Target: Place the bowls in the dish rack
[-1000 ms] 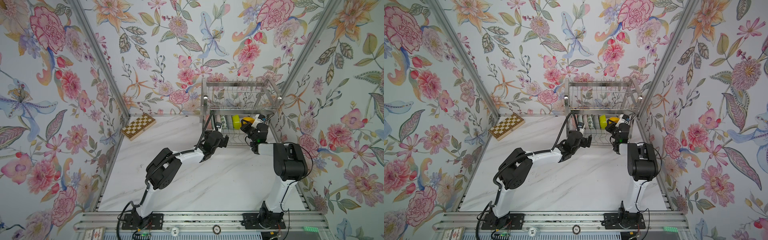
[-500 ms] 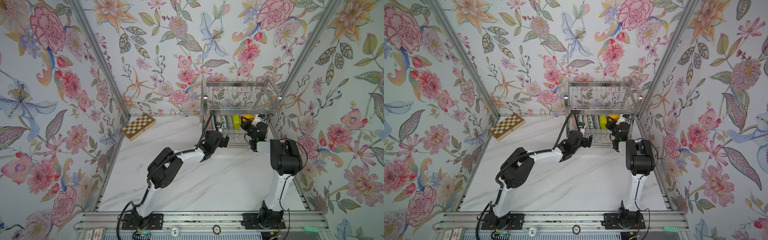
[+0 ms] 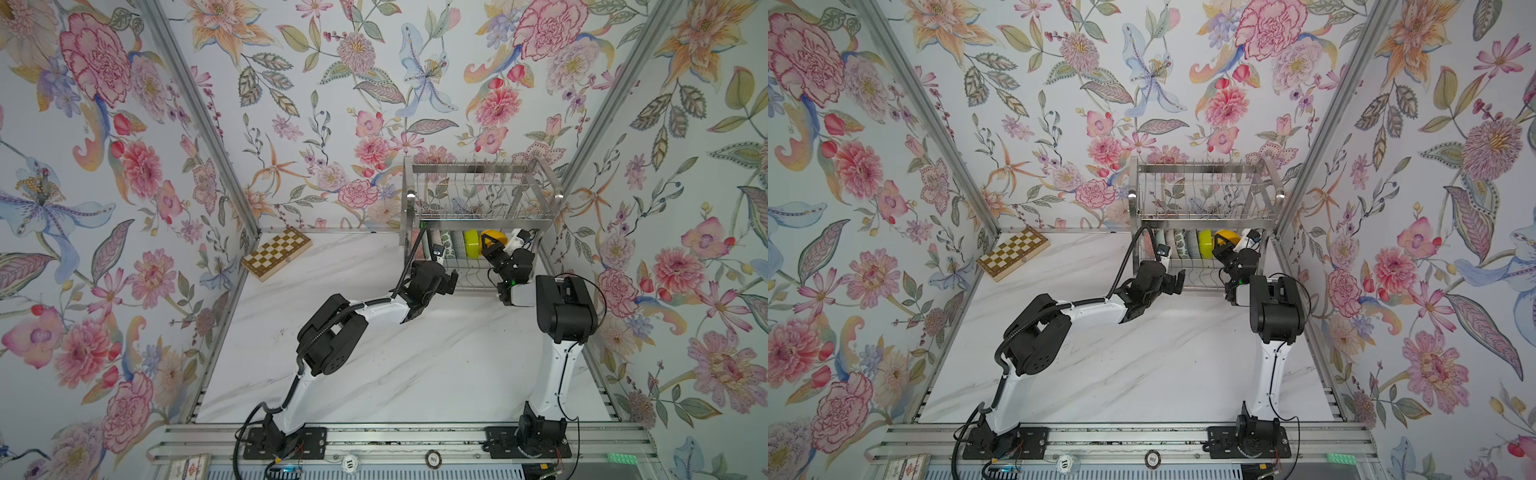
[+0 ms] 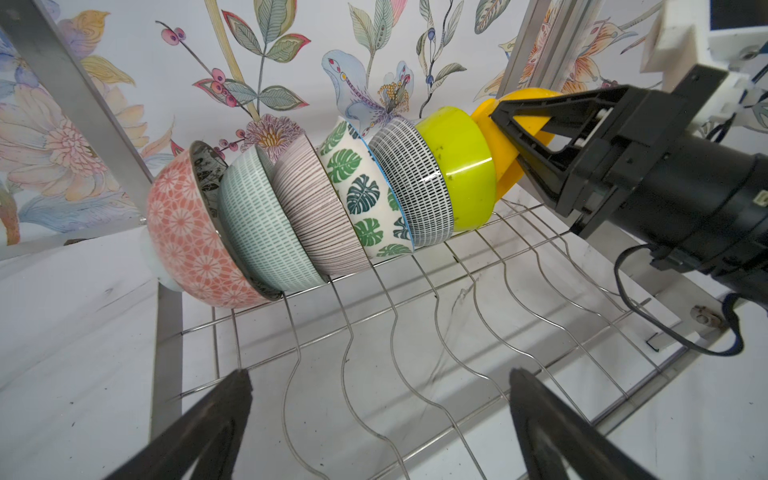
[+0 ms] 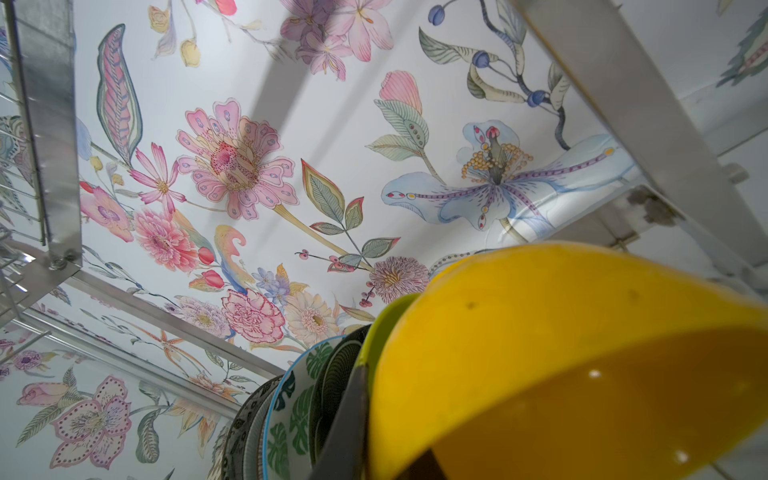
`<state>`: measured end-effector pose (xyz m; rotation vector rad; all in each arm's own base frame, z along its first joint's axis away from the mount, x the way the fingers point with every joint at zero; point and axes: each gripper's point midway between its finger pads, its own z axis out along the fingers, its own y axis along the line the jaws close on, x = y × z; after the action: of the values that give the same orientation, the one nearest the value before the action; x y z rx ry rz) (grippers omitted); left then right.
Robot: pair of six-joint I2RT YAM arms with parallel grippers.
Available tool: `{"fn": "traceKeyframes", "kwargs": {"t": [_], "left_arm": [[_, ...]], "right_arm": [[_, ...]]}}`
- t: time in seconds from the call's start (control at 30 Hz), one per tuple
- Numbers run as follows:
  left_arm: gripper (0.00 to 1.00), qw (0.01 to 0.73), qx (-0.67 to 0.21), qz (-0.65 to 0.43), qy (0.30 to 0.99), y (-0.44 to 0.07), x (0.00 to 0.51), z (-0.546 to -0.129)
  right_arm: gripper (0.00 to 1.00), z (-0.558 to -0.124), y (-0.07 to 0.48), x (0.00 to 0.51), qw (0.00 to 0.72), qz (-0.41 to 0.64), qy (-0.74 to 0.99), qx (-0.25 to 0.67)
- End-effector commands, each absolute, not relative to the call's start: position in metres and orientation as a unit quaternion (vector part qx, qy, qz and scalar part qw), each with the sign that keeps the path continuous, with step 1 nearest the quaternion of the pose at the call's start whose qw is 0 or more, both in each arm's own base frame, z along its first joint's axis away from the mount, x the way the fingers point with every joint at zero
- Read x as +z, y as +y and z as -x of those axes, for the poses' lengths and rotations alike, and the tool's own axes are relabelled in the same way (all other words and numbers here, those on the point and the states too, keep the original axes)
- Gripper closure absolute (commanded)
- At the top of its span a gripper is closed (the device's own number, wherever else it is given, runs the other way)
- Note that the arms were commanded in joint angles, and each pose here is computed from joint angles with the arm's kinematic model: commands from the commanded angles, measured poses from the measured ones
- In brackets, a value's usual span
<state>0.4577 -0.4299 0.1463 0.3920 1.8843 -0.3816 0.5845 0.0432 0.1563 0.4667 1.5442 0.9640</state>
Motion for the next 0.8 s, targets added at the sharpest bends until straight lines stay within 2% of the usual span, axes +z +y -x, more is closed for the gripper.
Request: {"fn": "traceKeyframes", "kwargs": {"t": [0.0,0.4,0.6,0.77], "left_arm": [[0.01,0.564,-0.152,-0.162,0.795,-0.423,0.150,-0.469],[0.01,0.568,-0.148,-0.162,0.793,-0.421,0.150,-0.470],[0.01,0.569,-0.146,-0.162,0.793,-0.420,0.150,-0.471],[0.01,0.569,-0.147,-0.162,0.793,-0.419,0.152,-0.472]], "right_arm": [[0.89,-0.585,0.046,0.185,0.613,-0.181,0.624,0.451],[0.82,-0.595,0.041,0.170,0.592,-0.195,0.618,0.479],[0.87,-0.597,0.040,0.167,0.587,-0.199,0.615,0.488],[0.85,-0.595,0.039,0.169,0.589,-0.198,0.616,0.484]]}}
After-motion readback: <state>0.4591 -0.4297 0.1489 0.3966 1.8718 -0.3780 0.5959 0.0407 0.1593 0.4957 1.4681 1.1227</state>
